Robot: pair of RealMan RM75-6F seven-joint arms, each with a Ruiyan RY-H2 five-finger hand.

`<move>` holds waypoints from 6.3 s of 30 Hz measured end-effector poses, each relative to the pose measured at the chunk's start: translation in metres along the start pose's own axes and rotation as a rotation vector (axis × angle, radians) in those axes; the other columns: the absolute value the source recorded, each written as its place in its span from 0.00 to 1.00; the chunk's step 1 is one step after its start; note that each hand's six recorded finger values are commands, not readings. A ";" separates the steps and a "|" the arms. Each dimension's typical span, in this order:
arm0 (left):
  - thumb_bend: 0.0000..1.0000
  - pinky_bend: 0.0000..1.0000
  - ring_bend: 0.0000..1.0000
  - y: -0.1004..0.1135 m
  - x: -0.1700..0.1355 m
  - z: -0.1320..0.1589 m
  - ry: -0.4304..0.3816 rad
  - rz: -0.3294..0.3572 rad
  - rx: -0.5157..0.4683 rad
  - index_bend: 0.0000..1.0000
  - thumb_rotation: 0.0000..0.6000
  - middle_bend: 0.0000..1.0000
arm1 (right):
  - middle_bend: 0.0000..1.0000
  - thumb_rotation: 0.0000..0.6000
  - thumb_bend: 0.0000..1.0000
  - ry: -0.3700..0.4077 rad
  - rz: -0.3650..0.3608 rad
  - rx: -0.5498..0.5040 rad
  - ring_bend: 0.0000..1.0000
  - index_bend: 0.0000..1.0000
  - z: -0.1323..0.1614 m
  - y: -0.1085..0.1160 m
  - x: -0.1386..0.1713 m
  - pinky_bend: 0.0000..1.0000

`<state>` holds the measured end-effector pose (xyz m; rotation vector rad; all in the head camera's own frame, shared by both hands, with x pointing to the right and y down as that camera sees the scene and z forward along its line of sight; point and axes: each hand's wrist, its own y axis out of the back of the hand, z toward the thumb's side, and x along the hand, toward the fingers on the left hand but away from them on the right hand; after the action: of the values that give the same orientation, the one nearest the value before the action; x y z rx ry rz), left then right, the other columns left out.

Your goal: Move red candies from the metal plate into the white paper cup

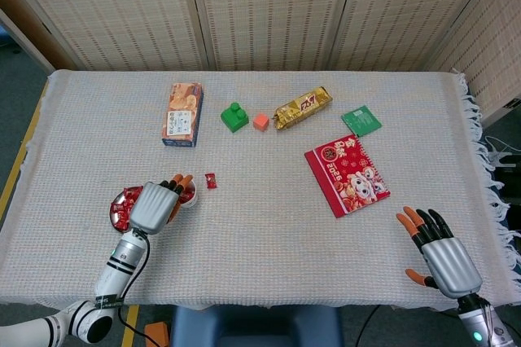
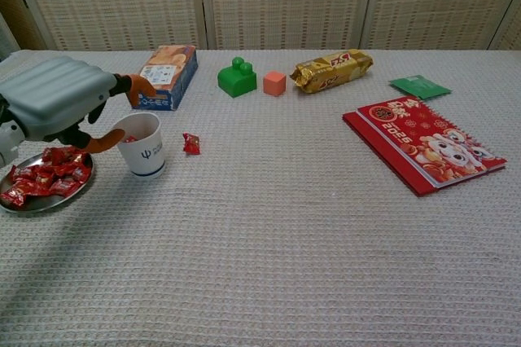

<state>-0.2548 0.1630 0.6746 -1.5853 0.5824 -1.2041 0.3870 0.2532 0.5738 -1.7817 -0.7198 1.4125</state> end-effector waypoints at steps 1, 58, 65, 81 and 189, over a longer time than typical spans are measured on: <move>0.42 0.98 0.58 0.001 -0.003 0.001 -0.006 -0.003 -0.011 0.05 1.00 0.12 | 0.00 1.00 0.05 0.002 0.000 -0.001 0.00 0.00 0.000 0.000 0.000 0.00; 0.39 1.00 0.73 -0.011 0.026 -0.018 0.058 -0.160 -0.061 0.23 1.00 0.31 | 0.00 1.00 0.06 0.005 0.004 -0.006 0.00 0.00 -0.001 0.001 0.001 0.00; 0.39 1.00 0.73 -0.009 0.040 -0.040 0.121 -0.156 -0.065 0.22 1.00 0.31 | 0.00 1.00 0.06 -0.003 0.008 -0.004 0.00 0.00 -0.002 0.000 -0.001 0.00; 0.39 1.00 0.72 -0.022 0.061 -0.058 0.171 -0.193 -0.054 0.09 1.00 0.17 | 0.00 1.00 0.06 -0.017 0.004 -0.001 0.00 0.00 -0.003 0.000 -0.002 0.00; 0.41 1.00 0.88 -0.031 0.066 0.050 0.144 0.034 0.082 0.49 1.00 0.48 | 0.00 1.00 0.06 -0.012 0.041 -0.007 0.00 0.00 -0.004 -0.003 -0.001 0.00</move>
<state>-0.1906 0.1409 0.7306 -1.4234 0.6411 -1.3075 0.3909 0.2535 0.5770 -1.8039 -0.6986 1.4498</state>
